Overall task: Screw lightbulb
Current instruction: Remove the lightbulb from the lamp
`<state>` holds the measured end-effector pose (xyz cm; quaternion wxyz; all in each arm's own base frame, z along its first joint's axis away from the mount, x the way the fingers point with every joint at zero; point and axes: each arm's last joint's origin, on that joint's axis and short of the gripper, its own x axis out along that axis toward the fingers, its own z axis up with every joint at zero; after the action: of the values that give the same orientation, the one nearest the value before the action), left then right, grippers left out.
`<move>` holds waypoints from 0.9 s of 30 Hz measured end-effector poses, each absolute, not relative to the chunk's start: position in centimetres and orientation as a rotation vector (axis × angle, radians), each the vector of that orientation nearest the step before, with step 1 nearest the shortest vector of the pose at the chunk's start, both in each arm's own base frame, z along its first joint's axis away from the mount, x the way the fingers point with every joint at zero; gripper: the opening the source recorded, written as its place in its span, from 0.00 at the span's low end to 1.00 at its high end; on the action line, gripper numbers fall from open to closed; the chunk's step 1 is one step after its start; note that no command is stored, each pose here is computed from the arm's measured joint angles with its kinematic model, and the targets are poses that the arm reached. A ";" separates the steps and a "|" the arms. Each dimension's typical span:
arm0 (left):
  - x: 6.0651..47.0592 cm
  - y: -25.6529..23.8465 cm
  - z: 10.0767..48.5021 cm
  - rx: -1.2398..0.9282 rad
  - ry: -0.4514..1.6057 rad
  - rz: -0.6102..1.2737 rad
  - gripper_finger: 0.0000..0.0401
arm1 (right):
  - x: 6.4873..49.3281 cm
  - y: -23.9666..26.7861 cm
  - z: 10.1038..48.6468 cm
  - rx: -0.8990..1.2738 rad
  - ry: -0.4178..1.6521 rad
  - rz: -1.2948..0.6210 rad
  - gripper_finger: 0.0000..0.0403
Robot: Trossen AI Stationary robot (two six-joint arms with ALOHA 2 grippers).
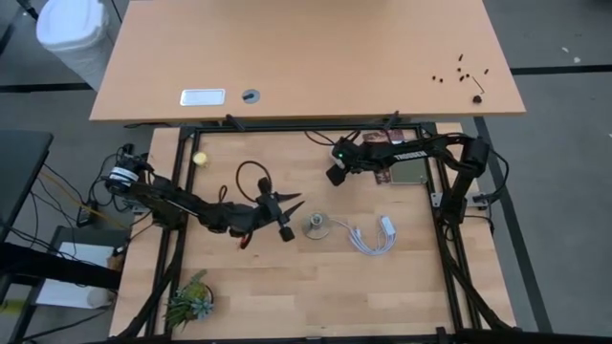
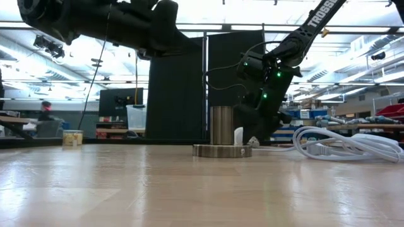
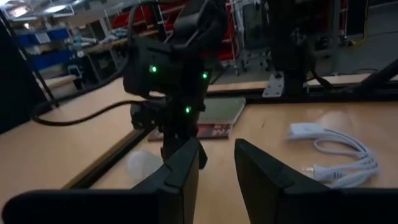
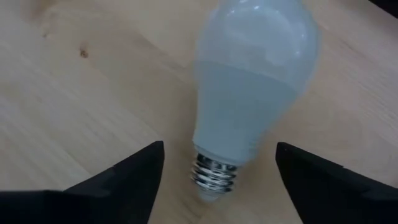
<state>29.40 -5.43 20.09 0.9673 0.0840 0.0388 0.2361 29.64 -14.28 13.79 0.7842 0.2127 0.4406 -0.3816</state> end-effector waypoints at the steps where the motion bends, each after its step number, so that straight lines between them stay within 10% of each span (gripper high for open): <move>1: 29.4 -5.4 20.0 0.164 0.085 0.477 0.28 | 29.6 -14.3 13.8 0.453 0.954 -0.820 0.77; 19: 29.2 -4.9 18.8 0.007 0.094 0.371 0.28 | 30.0 -13.6 14.0 0.393 0.983 -0.700 0.22; 27: 25.8 -4.4 15.7 -0.116 -0.025 0.342 0.28 | 30.3 -10.4 18.2 0.406 0.881 -0.491 0.13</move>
<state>25.83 -4.40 15.69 0.9837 -0.0576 -0.0126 0.1700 30.25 -10.40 18.15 0.8557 0.1932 0.4193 -0.2337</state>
